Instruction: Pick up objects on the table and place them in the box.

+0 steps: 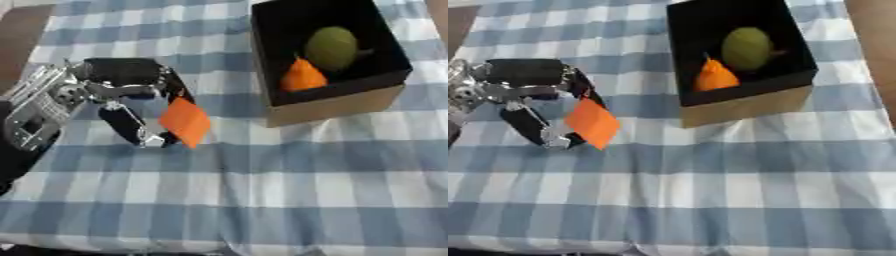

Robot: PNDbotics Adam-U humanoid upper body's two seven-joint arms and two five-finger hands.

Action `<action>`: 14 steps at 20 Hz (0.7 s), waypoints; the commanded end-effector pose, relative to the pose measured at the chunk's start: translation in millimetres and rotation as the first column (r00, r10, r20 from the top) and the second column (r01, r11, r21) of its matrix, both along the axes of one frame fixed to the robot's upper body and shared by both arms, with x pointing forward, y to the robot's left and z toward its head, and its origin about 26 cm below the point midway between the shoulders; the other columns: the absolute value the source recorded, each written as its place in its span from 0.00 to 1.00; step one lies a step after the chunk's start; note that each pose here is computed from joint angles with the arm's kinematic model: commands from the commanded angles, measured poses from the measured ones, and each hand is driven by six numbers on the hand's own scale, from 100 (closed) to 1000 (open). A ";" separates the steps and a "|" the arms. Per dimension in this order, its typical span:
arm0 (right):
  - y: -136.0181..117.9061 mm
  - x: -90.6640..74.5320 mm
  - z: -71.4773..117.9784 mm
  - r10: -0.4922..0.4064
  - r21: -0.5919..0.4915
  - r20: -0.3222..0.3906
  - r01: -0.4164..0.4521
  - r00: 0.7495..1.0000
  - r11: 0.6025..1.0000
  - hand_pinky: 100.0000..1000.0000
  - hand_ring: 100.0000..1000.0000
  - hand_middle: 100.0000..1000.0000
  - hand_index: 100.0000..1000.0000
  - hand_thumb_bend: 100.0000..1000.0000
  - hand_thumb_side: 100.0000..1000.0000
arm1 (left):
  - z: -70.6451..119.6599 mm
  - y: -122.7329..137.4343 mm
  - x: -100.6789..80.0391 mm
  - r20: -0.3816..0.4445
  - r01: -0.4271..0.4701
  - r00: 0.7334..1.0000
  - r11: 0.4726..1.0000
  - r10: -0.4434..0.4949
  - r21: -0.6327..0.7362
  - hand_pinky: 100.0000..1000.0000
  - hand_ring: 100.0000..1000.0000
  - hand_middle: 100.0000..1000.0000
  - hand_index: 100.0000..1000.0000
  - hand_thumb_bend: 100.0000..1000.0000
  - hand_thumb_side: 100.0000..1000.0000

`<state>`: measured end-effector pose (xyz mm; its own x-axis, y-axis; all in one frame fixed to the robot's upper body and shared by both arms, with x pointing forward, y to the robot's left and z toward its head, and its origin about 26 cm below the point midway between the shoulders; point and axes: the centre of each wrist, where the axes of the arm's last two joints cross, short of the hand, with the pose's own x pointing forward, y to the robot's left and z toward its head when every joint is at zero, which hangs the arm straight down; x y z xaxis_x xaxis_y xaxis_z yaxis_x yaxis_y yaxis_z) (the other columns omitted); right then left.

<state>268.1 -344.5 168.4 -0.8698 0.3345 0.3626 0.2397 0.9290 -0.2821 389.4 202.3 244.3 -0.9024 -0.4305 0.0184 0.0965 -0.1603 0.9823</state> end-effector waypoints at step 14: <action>-8.1 -1.1 16.0 0.024 -0.036 0.072 -0.021 0.997 0.999 0.93 1.00 0.33 0.90 0.00 0.41 | 96.6 -68.3 52.5 0.146 0.096 0.987 0.972 -0.065 -0.215 0.58 0.58 0.49 0.64 0.00 0.13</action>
<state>267.3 -350.9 175.4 -0.8902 0.3270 0.3171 0.2417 0.9292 -0.2798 437.7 133.9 332.1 -0.9364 -0.3508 -0.0117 -0.0298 0.0464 0.9985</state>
